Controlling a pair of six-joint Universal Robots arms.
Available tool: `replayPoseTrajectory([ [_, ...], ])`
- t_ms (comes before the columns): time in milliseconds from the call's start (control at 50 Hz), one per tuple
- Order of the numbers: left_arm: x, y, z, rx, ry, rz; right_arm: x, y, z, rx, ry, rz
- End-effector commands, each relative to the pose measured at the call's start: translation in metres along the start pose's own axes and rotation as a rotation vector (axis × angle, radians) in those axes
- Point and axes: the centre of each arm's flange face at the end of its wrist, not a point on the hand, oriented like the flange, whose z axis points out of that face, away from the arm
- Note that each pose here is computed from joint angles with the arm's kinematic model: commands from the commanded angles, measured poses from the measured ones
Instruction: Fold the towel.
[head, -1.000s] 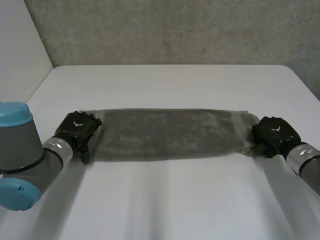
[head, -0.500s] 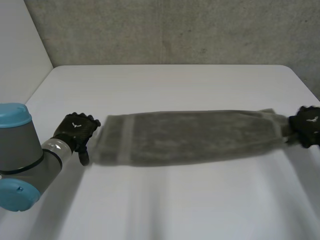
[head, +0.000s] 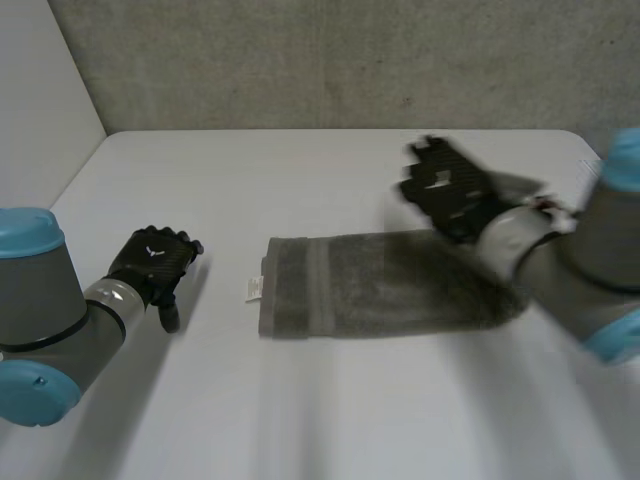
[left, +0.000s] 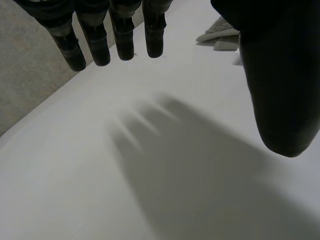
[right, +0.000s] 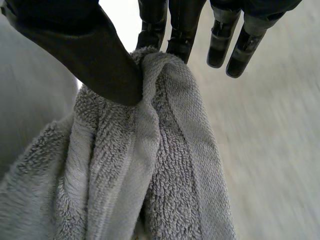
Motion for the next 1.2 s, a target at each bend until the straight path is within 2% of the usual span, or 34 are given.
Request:
replayPoseTrajectory([
  [20,-0.001,-0.001,0.001,0.011,-0.008,0.0,-0.087,-0.069,0.021,0.126,-0.123,-0.034],
  [180,-0.001,-0.002,0.001,0.013,-0.01,0.002,-0.143,-0.086,0.03,0.179,-0.219,-0.04],
  [300,-0.002,-0.002,0.0,0.014,-0.012,0.001,-0.164,-0.088,0.022,0.177,-0.28,-0.022],
  [360,-0.002,-0.002,0.001,0.014,-0.012,0.001,-0.163,-0.085,0.021,0.162,-0.283,0.003],
  [420,-0.003,-0.005,0.001,0.023,-0.014,0.002,-0.155,-0.087,0.015,0.141,-0.286,0.09],
  [460,-0.003,-0.007,0.002,0.032,-0.017,0.002,-0.121,-0.094,0.006,0.125,-0.248,0.209],
  [480,-0.003,-0.01,0.002,0.041,-0.018,0.005,-0.121,-0.094,0.006,0.125,-0.248,0.209],
  [520,-0.002,-0.014,0.002,0.055,-0.014,0.003,-0.08,-0.082,-0.001,0.088,-0.181,0.341],
  [580,0.005,-0.03,0.001,0.104,-0.001,-0.006,-0.06,-0.075,-0.003,0.074,-0.137,0.397],
  [620,0.014,-0.042,0.0,0.146,0.021,-0.035,-0.024,-0.057,-0.012,0.044,-0.064,0.493],
  [680,0.024,-0.055,-0.003,0.187,0.05,-0.071,-0.006,-0.034,-0.022,-0.003,-0.024,0.547],
  [740,0.03,-0.063,-0.005,0.212,0.069,-0.088,-0.002,-0.008,-0.032,-0.062,-0.012,0.578],
  [840,0.062,-0.082,-0.012,0.266,0.155,-0.124,-0.015,0.023,-0.042,-0.135,-0.04,0.619],
  [960,0.095,-0.083,-0.015,0.272,0.242,-0.138,-0.028,0.053,-0.049,-0.179,-0.028,0.646],
  [1200,0.136,-0.073,-0.01,0.239,0.342,-0.225,-0.056,0.082,-0.039,-0.238,-0.064,0.646],
])
